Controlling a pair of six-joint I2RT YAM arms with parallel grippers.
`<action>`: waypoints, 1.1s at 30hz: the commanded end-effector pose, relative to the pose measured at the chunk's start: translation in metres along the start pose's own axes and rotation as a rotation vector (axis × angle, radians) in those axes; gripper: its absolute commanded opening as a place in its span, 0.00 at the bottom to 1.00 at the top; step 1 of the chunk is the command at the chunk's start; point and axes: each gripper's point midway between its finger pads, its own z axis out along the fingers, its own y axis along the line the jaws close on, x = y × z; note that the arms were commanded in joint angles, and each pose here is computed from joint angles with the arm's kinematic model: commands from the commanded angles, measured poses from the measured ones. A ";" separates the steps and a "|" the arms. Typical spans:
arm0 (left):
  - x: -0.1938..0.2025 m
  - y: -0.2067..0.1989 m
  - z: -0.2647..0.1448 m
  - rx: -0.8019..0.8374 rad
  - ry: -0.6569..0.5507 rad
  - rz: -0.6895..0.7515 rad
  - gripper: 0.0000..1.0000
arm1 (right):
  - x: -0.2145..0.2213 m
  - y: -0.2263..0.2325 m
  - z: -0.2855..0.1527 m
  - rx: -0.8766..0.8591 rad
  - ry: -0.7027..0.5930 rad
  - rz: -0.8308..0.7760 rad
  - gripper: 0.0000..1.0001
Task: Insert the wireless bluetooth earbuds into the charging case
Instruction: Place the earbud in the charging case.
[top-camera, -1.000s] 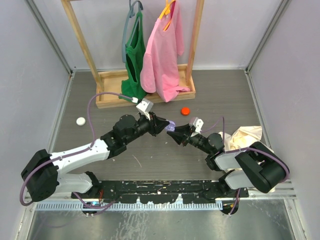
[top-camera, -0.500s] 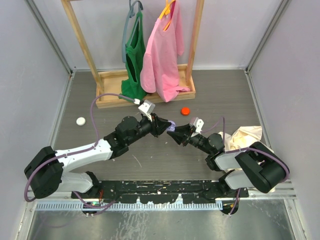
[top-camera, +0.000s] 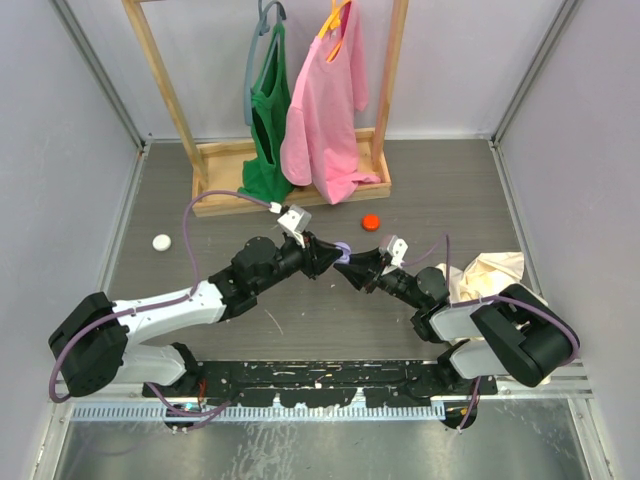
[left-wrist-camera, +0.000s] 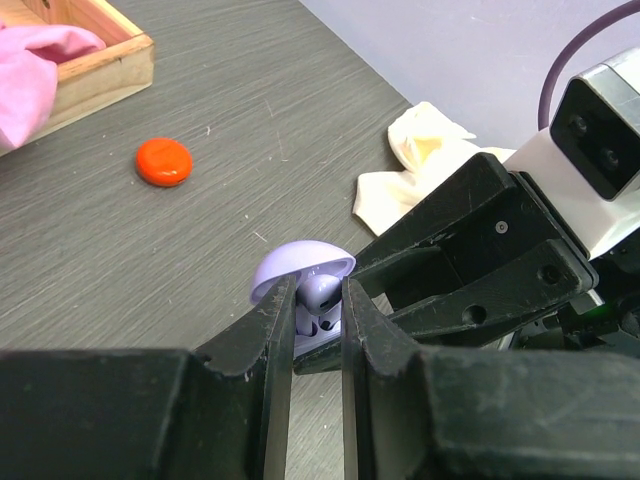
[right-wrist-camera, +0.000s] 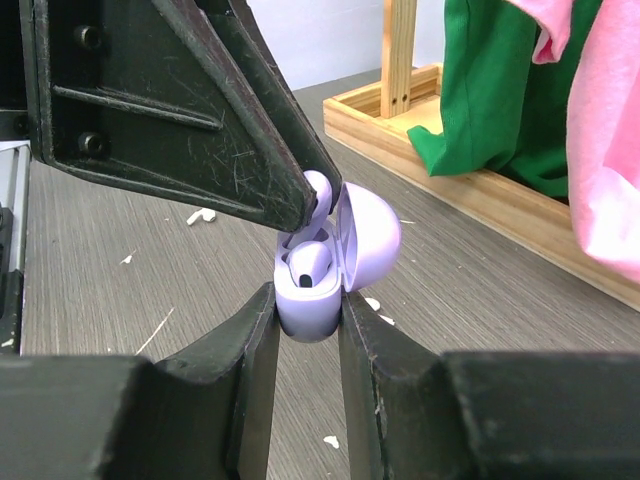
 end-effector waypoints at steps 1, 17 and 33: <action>-0.017 -0.006 0.000 0.015 -0.078 0.007 0.20 | -0.028 0.001 0.002 0.001 -0.104 -0.055 0.01; -0.008 -0.009 -0.008 0.035 -0.029 0.005 0.28 | -0.028 0.000 0.002 0.003 -0.104 -0.057 0.01; -0.018 -0.008 -0.009 -0.001 -0.020 -0.012 0.42 | -0.026 0.000 0.003 0.003 -0.099 -0.055 0.01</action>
